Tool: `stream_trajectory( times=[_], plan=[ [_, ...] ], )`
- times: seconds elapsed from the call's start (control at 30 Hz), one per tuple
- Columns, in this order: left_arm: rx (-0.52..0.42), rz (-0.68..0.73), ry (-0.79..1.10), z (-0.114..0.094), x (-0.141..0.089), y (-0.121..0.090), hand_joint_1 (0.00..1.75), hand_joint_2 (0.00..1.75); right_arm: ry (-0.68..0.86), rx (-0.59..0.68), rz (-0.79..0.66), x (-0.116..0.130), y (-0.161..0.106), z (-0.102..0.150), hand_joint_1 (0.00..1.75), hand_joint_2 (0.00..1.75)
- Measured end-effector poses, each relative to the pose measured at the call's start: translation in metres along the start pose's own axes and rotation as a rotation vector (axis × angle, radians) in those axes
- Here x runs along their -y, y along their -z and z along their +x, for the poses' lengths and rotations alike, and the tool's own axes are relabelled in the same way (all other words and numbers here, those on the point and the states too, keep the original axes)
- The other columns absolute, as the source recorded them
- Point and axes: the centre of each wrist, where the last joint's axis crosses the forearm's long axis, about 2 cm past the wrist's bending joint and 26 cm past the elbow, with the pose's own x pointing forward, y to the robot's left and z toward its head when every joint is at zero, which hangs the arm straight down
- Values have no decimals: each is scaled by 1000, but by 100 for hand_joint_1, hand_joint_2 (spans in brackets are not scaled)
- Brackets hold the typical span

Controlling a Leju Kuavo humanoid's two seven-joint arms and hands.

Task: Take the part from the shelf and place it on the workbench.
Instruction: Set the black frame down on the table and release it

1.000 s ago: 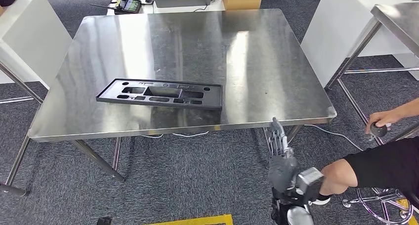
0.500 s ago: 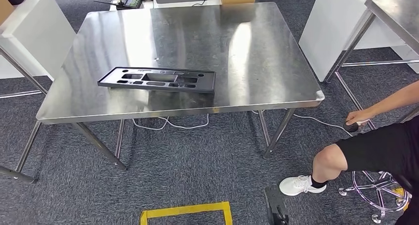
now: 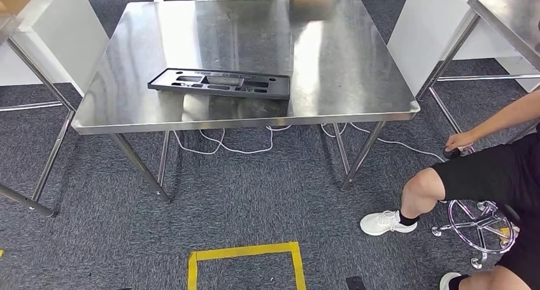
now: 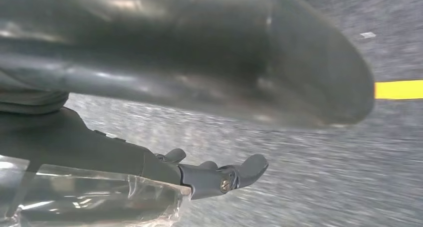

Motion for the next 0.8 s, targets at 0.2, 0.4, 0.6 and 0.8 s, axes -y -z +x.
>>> stream_trajectory(
  times=[0.2, 0.4, 0.6, 0.8],
  plan=[
    [5, 2, -3, 3, 2, 1, 0, 0, 7, -32, 2, -1, -2, -7, 0, 0],
    [1, 1, -4, 2, 3, 0, 0, 0, 14, -47, 4, -2, -3, -10, 0, 0],
    [5, 4, -4, 4, 3, 1, 0, 0, 11, -64, 5, -3, -4, -13, 0, 0],
    [7, 5, -4, 4, 4, 1, 0, 0, 9, -110, -5, -4, -7, -23, 0, 0]
  ],
)
